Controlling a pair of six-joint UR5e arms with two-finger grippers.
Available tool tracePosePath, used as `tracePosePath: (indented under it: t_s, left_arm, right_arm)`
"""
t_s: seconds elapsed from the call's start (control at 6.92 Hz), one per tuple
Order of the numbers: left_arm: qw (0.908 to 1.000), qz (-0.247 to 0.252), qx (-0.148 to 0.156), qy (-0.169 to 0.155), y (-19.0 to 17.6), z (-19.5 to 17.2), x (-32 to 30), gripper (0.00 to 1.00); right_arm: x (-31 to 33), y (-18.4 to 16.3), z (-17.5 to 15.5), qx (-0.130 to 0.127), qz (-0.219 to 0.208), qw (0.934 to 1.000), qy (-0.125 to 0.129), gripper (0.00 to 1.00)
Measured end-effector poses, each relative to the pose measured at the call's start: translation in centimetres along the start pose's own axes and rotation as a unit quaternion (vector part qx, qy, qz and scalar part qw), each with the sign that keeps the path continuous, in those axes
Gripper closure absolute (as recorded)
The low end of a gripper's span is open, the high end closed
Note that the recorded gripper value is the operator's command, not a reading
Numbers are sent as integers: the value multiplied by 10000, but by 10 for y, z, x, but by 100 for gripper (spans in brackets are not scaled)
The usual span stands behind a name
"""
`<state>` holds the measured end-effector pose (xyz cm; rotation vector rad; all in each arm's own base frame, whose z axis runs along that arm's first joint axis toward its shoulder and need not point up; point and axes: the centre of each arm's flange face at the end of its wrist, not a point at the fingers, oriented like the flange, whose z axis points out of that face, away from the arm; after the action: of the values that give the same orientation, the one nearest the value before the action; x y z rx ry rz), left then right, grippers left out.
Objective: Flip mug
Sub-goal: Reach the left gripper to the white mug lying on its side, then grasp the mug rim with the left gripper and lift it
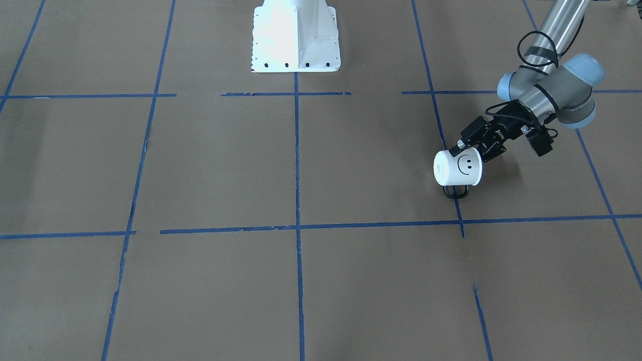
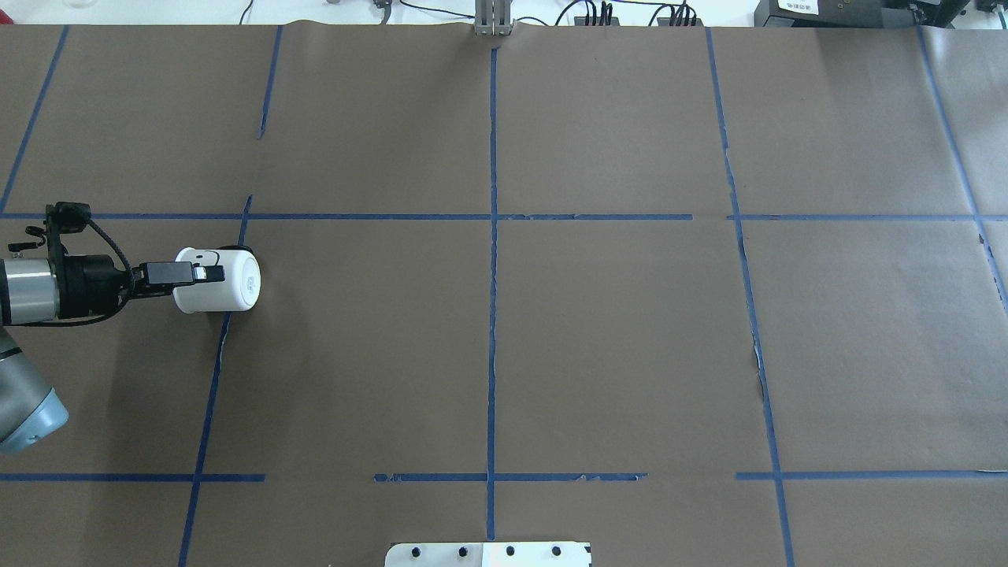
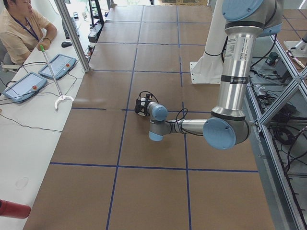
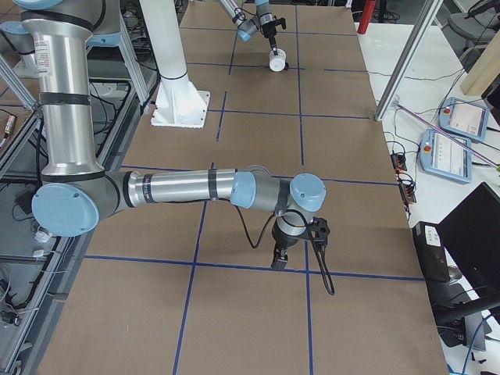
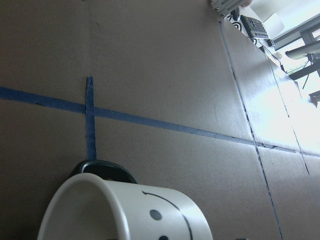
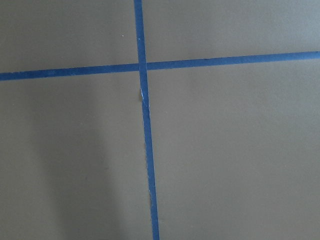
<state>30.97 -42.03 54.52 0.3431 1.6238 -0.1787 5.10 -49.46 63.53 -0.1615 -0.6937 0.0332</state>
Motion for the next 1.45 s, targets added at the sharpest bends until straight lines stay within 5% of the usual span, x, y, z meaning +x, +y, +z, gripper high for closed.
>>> tracePosePath:
  t_s: [0.87,1.16,1.45]
  left_arm:
    - [9936,-771,-198,804,-37,62,98,100]
    - [9942,-951,-181,472,-49,83,135,100]
    - [9904,-1332,-144,-342,-66,114,213,100]
  right_arm:
    - [0,0,0,0,0,10000,0,0]
    - [0,0,0,0,0,10000,0,0]
    - [0,0,0,0,0,10000,0,0]
